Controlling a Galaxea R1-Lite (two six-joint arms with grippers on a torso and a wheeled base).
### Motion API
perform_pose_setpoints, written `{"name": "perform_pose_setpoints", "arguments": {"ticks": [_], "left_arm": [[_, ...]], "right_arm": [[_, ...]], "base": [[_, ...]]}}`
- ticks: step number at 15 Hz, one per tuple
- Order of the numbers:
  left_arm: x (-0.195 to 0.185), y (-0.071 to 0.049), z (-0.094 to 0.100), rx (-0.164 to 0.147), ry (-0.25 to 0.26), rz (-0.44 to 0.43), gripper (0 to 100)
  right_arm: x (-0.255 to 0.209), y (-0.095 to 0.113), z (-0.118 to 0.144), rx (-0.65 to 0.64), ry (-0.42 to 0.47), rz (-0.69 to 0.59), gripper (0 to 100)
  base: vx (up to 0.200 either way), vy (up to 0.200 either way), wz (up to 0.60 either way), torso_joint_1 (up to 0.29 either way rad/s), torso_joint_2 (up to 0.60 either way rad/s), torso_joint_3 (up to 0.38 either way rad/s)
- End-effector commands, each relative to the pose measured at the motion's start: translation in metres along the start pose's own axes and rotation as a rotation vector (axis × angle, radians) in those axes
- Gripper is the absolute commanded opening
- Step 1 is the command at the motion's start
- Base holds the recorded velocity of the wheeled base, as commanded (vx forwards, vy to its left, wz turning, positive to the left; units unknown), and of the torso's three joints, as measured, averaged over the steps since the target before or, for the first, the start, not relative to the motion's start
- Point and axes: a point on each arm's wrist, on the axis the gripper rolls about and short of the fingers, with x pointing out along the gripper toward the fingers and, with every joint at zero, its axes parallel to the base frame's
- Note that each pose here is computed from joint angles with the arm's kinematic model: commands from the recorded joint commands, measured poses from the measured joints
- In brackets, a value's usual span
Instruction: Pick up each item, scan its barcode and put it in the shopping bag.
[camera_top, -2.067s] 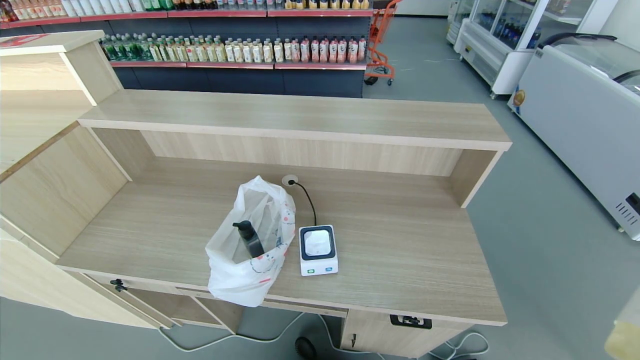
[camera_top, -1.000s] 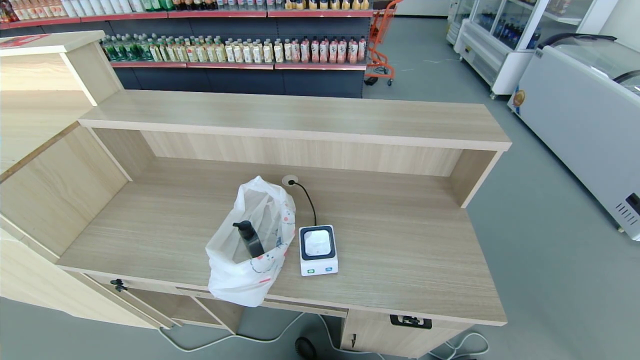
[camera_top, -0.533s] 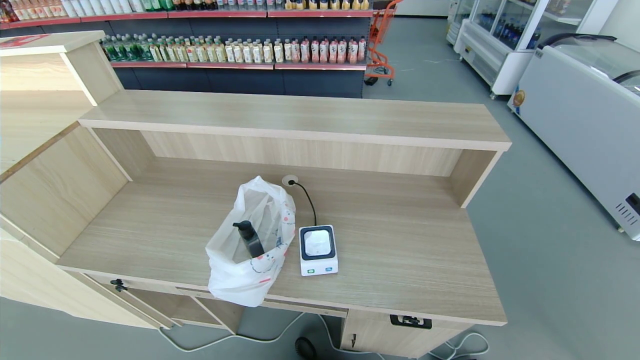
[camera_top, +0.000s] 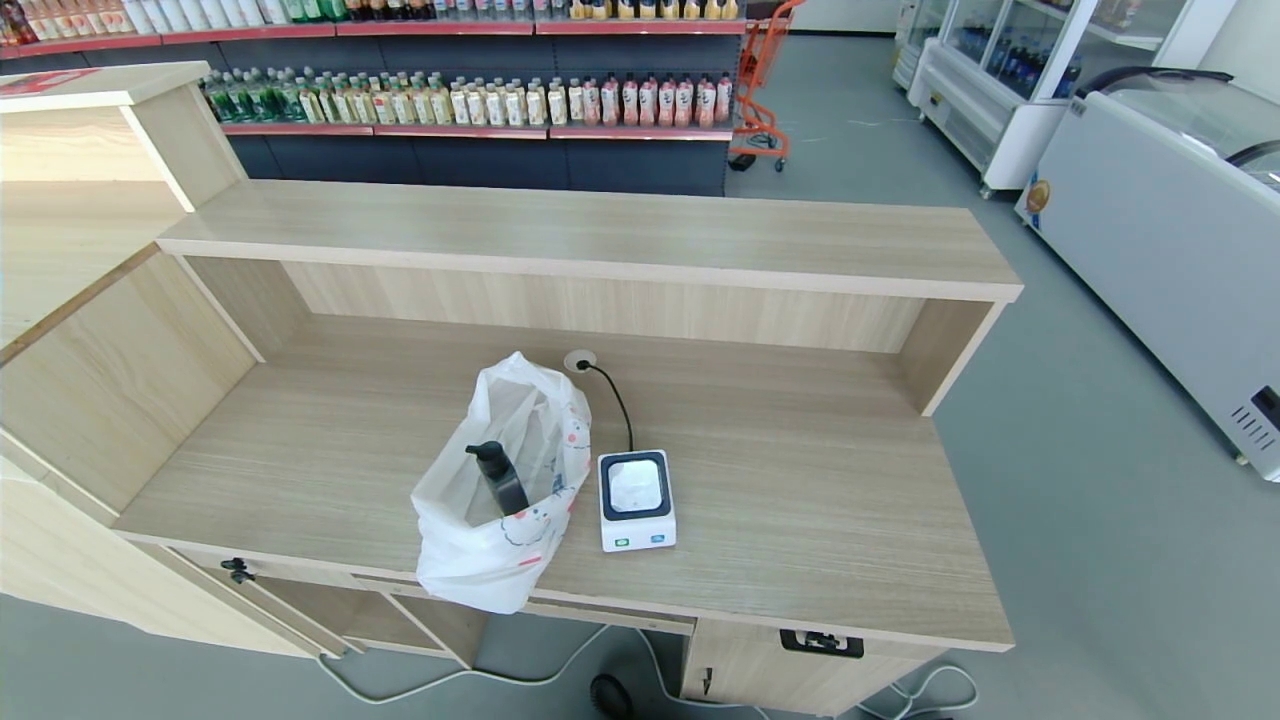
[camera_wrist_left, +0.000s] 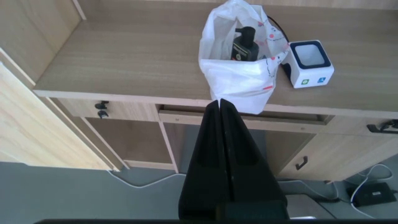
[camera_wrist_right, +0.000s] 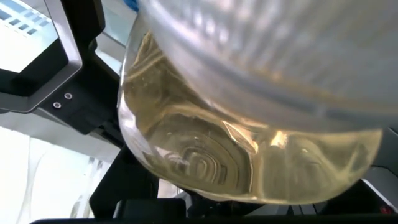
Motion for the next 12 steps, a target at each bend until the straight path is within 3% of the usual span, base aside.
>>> {"name": "perform_pose_setpoints", "arguments": {"ticks": [1, 3, 6, 7, 8, 12], "left_arm": [[0.0, 0.0, 0.0, 0.0, 0.0, 0.0, 0], [0.0, 0.0, 0.0, 0.0, 0.0, 0.0, 0], [0.0, 0.0, 0.0, 0.0, 0.0, 0.0, 0], [0.0, 0.0, 0.0, 0.0, 0.0, 0.0, 0], [0.0, 0.0, 0.0, 0.0, 0.0, 0.0, 0], [0.0, 0.0, 0.0, 0.0, 0.0, 0.0, 0]], "right_arm": [[-0.001, 0.003, -0.001, -0.01, -0.003, 0.002, 0], [0.0, -0.002, 0.001, -0.041, -0.009, -0.022, 0], [-0.001, -0.04, -0.005, -0.292, -0.007, -0.219, 0], [-0.003, -0.063, -0.012, -0.455, 0.04, -0.371, 0], [-0.003, -0.078, -0.015, -0.55, 0.094, -0.446, 0], [-0.009, -0.106, -0.018, -0.821, 0.242, -0.744, 0]], "base": [[0.0, 0.0, 0.0, 0.0, 0.0, 0.0], [0.0, 0.0, 0.0, 0.0, 0.0, 0.0], [0.0, 0.0, 0.0, 0.0, 0.0, 0.0], [0.0, 0.0, 0.0, 0.0, 0.0, 0.0], [0.0, 0.0, 0.0, 0.0, 0.0, 0.0], [0.0, 0.0, 0.0, 0.0, 0.0, 0.0]]}}
